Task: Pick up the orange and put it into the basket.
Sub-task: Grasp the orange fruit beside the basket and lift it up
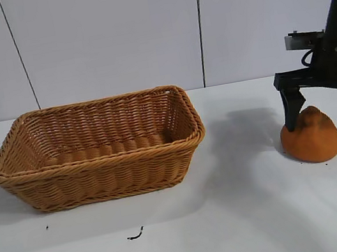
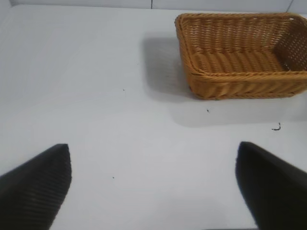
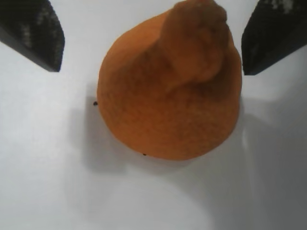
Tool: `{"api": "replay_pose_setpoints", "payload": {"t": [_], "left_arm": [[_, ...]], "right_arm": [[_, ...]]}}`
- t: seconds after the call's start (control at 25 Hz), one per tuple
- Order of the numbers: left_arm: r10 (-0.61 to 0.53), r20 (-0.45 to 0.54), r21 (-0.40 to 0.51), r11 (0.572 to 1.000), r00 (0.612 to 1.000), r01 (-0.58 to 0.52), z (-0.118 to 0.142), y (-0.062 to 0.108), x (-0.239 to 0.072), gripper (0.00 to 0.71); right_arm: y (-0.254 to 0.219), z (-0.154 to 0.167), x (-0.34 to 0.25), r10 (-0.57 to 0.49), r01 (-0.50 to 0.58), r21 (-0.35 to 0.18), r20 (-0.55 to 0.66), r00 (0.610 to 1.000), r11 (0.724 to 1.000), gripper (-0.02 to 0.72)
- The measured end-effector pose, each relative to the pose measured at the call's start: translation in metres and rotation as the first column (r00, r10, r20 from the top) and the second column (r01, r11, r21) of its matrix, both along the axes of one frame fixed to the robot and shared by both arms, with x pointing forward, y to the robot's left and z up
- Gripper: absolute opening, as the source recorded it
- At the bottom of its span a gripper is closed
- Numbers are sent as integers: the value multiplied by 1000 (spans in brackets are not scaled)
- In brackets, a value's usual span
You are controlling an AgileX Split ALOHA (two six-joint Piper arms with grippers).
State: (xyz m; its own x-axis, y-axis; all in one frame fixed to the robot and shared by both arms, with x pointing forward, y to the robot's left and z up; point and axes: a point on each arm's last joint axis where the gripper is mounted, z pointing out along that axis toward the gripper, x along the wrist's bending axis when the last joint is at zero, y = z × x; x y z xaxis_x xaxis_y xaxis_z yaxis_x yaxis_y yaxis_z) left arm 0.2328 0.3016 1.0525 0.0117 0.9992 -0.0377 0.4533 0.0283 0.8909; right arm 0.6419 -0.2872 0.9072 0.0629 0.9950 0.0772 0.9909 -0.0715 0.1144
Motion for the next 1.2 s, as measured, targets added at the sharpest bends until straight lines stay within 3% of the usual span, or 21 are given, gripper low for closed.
{"api": "replay_pose_setpoints", "payload": {"t": [0.28,0.4,0.48,0.56,0.64,0.72,1.0,1.2], "left_arm": [[0,0,0,1000,1000,0,0,0,0,666],[0,0,0,1000,1000,0,0,0,0,666],[0,0,0,1000,1000,0,0,0,0,666],[0,0,0,1000,1000,0,0,0,0,666],[0,0,0,1000,1000,0,0,0,0,666],[0,0,0,1000,1000,0,0,0,0,666],[0,0,0,1000,1000,0,0,0,0,666],[0,0,0,1000,1000,0,0,0,0,666]], "right_arm": [[0,-15,2,-6,6,4,-18,1000,1000,682],[0,-15,3,-6,6,4,-11,1000,1000,639],[1,-15,3,-8,8,6,-8,1000,1000,551],[1,-15,3,-10,10,9,-4,1000,1000,407],[1,-14,4,-10,10,10,-1,1000,1000,204],[1,-13,5,-11,11,12,1,1000,1000,52],[1,9,6,30,-30,6,24,999,1000,43],[1,63,18,52,-52,-3,66,996,999,43]]}}
